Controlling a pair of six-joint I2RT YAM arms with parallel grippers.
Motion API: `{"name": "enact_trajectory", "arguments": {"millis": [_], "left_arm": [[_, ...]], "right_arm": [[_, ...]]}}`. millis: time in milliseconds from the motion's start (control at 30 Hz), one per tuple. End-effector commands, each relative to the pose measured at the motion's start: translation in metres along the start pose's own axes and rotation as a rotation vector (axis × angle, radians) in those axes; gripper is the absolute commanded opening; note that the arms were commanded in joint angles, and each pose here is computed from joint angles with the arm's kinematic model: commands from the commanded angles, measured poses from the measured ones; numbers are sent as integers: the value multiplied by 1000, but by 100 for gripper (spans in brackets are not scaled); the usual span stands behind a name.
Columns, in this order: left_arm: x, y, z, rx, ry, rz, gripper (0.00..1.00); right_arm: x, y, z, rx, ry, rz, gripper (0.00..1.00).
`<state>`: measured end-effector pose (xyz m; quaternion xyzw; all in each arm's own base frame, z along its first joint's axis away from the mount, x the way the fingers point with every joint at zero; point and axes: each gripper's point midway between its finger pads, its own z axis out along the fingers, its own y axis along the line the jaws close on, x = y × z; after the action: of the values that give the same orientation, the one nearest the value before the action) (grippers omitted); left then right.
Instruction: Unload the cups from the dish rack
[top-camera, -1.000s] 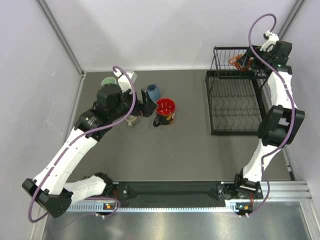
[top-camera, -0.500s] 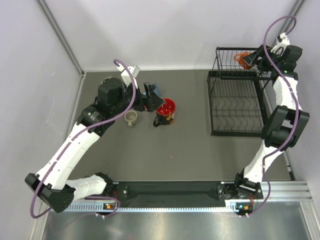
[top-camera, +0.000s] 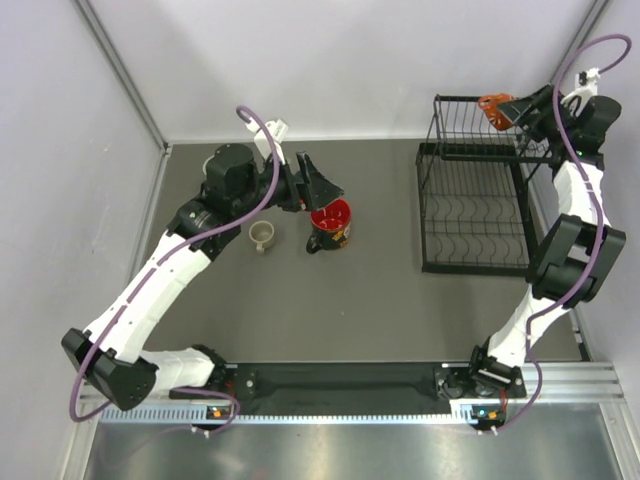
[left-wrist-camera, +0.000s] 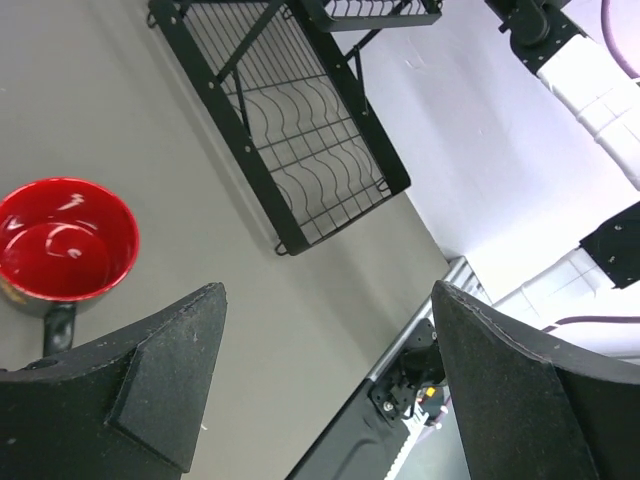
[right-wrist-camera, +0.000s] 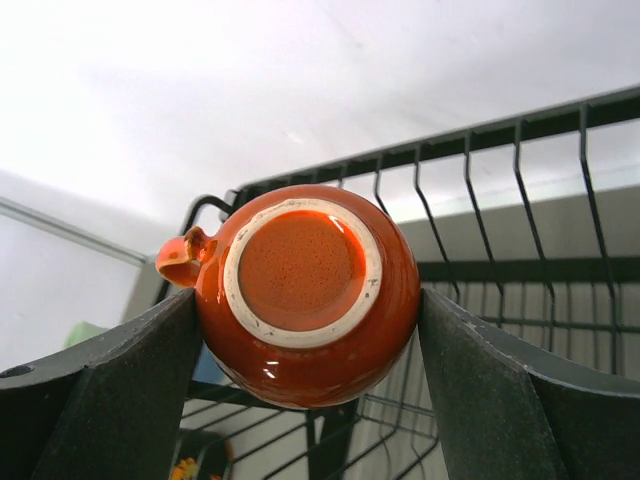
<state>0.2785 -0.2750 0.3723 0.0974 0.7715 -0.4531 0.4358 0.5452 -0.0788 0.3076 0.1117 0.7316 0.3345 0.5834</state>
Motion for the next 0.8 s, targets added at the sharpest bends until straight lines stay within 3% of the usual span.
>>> {"name": "enact_trajectory", "arguments": {"millis": [0,267,767], "left_arm": [[-26,-26,0,96,-67,15,88],[-41,-35,5,138,-102,10,88],[-74,-75,27,385,-171,-8,87]], "right_arm": [[-45,54,-19,-160,-116,-65,0],[-51,62,-28,-220,-141,-19,0],[-65,122,-62,-429,-251,122,0]]}}
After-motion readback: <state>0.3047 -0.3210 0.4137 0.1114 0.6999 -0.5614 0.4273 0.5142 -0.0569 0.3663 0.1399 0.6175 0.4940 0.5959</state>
